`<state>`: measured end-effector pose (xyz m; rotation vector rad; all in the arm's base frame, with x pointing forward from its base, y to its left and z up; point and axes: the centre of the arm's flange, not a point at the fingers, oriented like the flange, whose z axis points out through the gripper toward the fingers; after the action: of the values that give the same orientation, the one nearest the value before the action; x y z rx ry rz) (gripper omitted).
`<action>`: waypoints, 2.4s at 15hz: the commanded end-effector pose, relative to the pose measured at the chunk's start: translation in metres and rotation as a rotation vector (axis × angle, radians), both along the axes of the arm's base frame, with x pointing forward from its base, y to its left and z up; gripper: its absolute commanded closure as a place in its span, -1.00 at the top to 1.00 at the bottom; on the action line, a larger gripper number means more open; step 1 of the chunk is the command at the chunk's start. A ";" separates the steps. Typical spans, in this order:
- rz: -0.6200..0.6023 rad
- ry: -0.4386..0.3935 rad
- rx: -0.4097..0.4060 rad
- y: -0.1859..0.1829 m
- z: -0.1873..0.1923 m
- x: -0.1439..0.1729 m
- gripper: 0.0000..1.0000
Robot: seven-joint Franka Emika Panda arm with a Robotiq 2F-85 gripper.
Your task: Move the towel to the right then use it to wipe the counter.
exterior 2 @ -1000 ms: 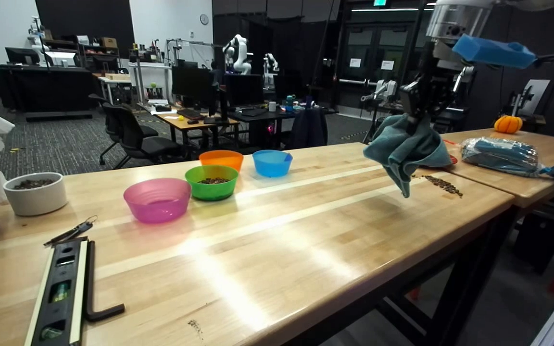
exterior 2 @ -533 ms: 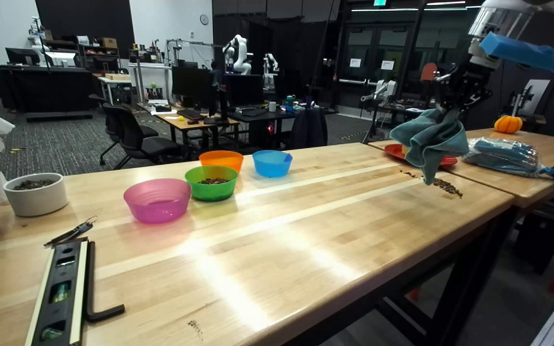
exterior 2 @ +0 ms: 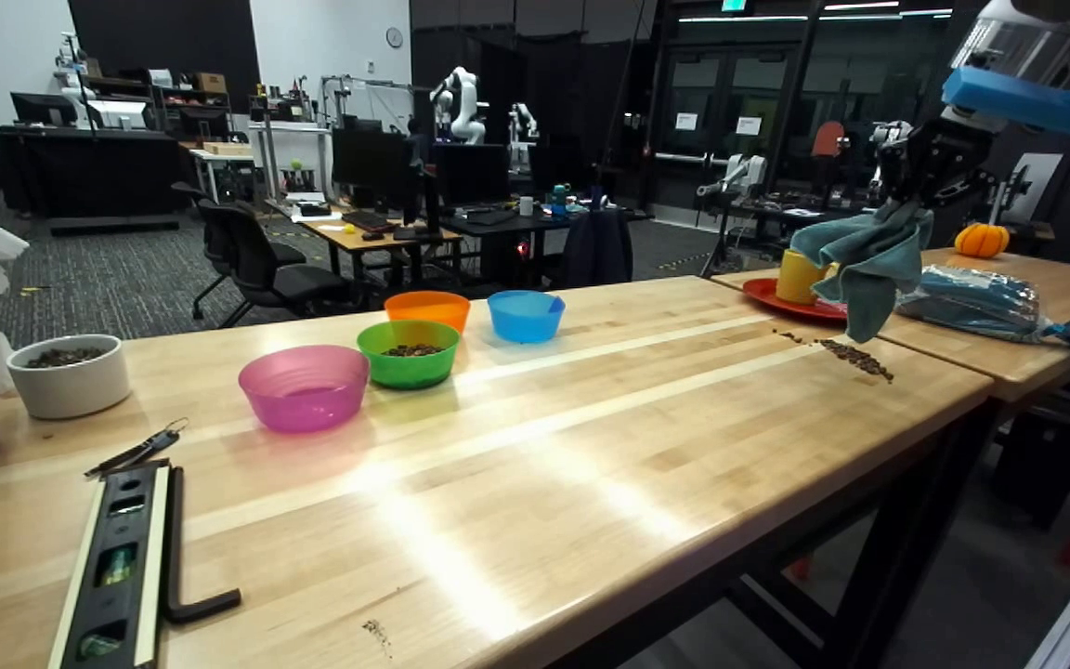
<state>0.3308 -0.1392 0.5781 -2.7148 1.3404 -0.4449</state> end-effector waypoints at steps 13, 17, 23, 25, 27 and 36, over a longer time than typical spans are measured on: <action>-0.572 0.038 -0.031 -0.058 -0.026 -0.018 -0.96; -0.637 0.066 -0.042 -0.066 -0.047 -0.019 -0.96; -0.707 0.066 -0.077 -0.090 -0.041 -0.002 -0.96; -0.721 0.062 -0.071 -0.092 -0.040 0.007 -0.96; -0.731 0.063 -0.072 -0.095 -0.042 0.016 -0.96; -0.745 0.116 -0.041 -0.114 -0.083 0.023 -0.25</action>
<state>0.3490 -0.2477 0.4972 -2.2144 2.3716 -0.3491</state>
